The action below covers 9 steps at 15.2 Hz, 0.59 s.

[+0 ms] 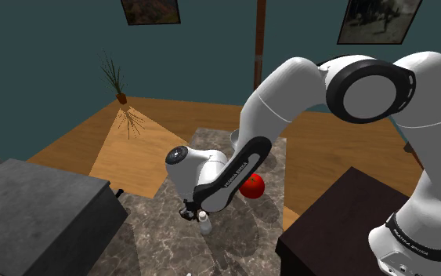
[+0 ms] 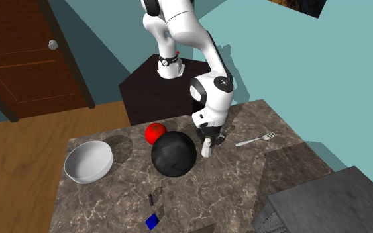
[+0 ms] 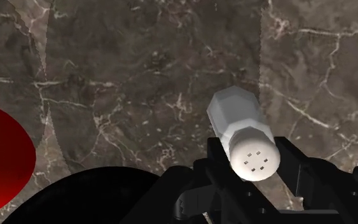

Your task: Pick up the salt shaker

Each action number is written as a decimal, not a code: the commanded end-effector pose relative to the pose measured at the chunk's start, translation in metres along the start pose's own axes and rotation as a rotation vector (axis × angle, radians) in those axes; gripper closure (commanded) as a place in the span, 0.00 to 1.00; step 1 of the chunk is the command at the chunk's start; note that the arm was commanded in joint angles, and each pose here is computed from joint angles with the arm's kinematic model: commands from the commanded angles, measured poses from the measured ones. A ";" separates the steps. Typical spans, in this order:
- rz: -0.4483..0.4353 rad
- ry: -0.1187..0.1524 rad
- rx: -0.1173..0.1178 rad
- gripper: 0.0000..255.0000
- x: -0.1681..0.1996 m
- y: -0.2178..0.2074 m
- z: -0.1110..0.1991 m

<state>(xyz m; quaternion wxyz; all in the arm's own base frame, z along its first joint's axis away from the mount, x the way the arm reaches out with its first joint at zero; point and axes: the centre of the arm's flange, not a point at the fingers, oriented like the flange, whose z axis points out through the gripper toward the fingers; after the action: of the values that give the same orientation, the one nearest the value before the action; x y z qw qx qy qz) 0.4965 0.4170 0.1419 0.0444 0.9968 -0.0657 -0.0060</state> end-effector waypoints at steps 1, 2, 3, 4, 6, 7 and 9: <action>0.000 0.000 0.000 1.00 0.000 0.000 0.001; 0.000 0.000 0.000 1.00 0.000 0.000 0.001; 0.000 0.000 0.000 1.00 0.000 0.000 0.001; 0.000 0.000 0.000 1.00 0.000 0.000 0.001; 0.000 0.000 0.000 1.00 0.000 0.000 0.001; 0.000 0.000 0.000 1.00 0.000 0.000 0.001; 0.000 0.000 0.000 1.00 0.001 0.001 -0.004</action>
<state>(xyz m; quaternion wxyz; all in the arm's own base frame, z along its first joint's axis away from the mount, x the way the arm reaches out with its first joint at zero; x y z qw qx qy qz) 0.4970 0.4167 0.1437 0.0442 0.9968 -0.0658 -0.0058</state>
